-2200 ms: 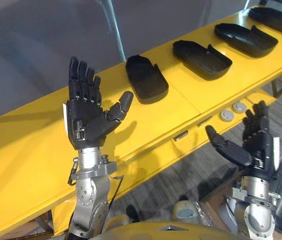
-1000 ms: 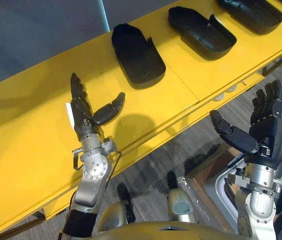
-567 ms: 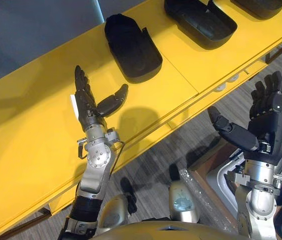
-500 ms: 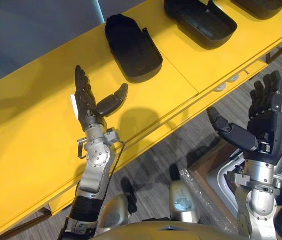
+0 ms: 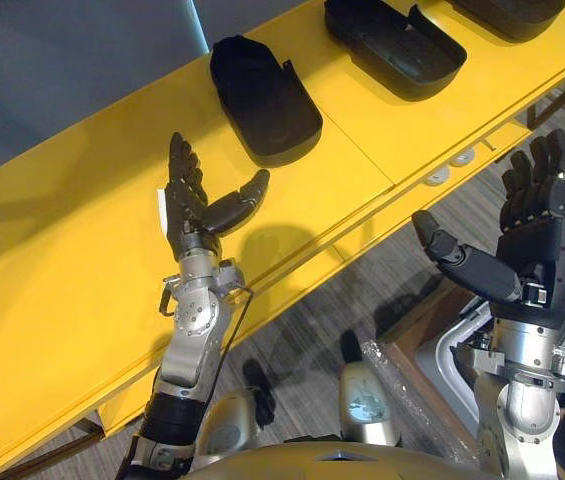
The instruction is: Walk over and take three plastic housings, then place them on the shelf
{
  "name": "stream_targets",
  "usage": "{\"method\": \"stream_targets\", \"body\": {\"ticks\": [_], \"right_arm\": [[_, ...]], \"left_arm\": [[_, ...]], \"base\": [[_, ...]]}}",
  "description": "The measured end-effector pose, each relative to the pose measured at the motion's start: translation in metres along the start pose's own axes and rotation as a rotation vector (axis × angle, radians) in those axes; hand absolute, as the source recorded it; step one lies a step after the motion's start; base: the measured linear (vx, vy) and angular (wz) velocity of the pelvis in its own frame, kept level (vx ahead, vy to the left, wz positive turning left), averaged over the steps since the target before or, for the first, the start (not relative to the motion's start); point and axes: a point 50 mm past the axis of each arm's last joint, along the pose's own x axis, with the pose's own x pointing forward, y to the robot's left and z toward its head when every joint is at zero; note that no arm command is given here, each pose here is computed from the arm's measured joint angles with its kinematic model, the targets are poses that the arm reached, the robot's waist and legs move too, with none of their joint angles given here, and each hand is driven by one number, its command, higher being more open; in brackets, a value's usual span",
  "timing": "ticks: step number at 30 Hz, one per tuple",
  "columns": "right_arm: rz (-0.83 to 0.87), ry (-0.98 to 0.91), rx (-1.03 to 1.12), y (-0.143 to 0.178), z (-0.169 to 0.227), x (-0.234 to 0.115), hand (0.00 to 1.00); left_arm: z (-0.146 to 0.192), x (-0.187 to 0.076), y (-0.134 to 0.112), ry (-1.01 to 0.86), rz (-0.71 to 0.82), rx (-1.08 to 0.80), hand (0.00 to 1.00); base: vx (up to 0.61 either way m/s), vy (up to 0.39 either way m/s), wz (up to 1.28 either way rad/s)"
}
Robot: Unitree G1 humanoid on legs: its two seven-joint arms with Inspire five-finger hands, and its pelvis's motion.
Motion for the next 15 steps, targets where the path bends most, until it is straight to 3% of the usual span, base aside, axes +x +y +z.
{"method": "stream_targets", "body": {"ticks": [5,15], "right_arm": [[0.006,0.016,-0.006,-0.001,-0.001,-0.003,1.00],[0.012,0.042,-0.015,-0.003,-0.002,-0.008,1.00]], "left_arm": [[-0.007,-0.009,-0.022,0.061,-0.178,-0.110,1.00],[-0.014,-0.019,-0.027,0.110,-0.240,-0.168,1.00]], "base": [[-0.01,0.004,-0.03],[-0.01,0.000,-0.03]]}}
